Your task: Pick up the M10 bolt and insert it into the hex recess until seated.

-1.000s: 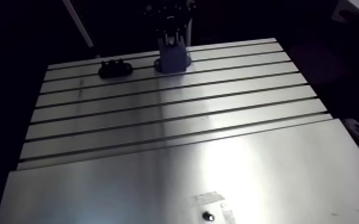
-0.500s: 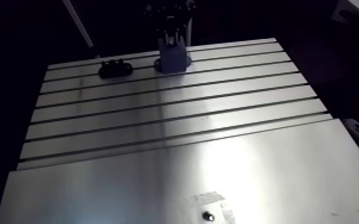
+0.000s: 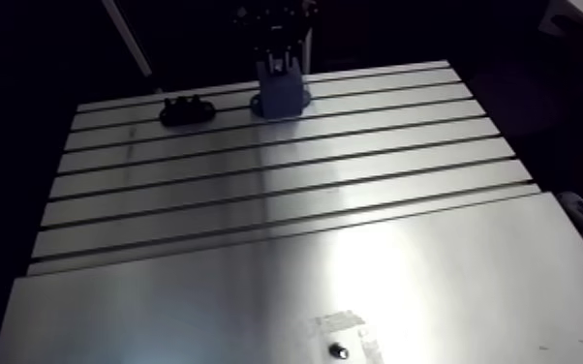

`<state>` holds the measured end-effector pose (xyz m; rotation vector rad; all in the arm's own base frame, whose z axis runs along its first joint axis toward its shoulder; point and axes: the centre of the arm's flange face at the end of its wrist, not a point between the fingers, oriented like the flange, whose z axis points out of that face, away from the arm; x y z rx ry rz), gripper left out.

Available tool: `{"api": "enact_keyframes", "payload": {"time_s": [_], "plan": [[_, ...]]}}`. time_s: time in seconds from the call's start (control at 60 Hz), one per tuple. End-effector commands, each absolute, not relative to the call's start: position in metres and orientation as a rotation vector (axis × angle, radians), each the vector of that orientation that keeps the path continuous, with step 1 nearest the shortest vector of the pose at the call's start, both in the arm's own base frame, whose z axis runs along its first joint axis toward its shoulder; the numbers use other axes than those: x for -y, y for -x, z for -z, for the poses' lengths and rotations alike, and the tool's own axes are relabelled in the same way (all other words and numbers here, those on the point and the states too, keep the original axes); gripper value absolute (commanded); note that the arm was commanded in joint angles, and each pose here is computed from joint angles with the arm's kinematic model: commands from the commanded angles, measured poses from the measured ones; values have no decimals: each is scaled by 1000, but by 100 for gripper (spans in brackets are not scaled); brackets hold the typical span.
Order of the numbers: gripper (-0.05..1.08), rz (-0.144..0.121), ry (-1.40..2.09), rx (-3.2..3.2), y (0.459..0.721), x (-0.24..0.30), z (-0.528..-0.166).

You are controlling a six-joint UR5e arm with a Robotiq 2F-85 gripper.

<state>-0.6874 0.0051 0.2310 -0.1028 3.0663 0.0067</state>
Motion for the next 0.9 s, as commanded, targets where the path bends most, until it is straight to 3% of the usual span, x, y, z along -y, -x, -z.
{"api": "enact_keyframes", "payload": {"time_s": [0.017,0.9], "plan": [[68,-8,113,-3066,688,-6,-231],[75,-10,122,-3070,692,-5,-232]]}}
